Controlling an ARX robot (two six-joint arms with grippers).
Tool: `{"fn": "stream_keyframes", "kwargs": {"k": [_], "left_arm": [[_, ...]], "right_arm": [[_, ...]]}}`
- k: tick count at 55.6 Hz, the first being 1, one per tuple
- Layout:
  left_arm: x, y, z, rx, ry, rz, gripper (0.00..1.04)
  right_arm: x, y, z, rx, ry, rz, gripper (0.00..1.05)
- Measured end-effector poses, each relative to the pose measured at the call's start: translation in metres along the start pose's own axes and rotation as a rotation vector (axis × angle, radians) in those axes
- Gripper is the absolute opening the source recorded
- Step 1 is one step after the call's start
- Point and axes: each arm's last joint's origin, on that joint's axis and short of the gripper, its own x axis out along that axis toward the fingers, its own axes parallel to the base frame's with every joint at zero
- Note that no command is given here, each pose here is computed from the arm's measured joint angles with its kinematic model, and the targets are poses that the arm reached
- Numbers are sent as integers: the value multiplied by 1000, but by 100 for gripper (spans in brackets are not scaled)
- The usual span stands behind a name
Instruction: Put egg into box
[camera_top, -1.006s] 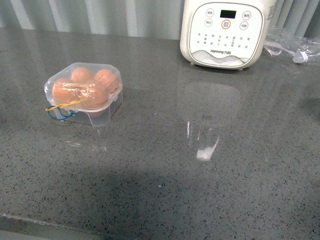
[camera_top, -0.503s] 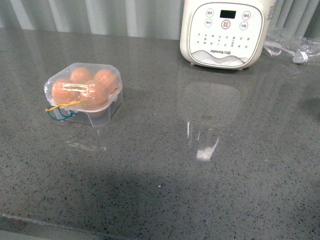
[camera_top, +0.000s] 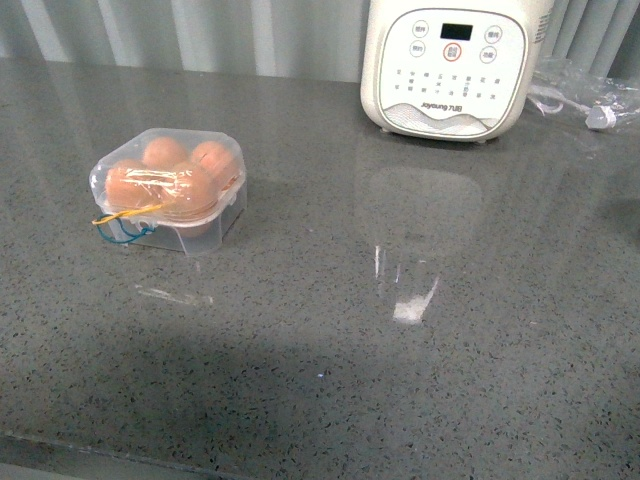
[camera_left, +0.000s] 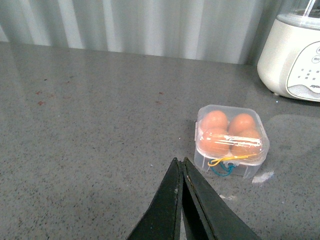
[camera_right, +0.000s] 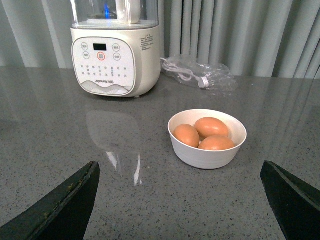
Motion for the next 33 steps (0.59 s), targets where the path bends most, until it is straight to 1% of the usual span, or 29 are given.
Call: {"fn": "stream_keyframes", "kwargs": {"k": [18,33], "left_arm": [[-14,0,-18,0,-8,0,4],[-21,0,-26,0,-8,0,4]], "right_arm": [[0,0,0,0,0,0,97],[0,0,0,0,0,0,97]]}}
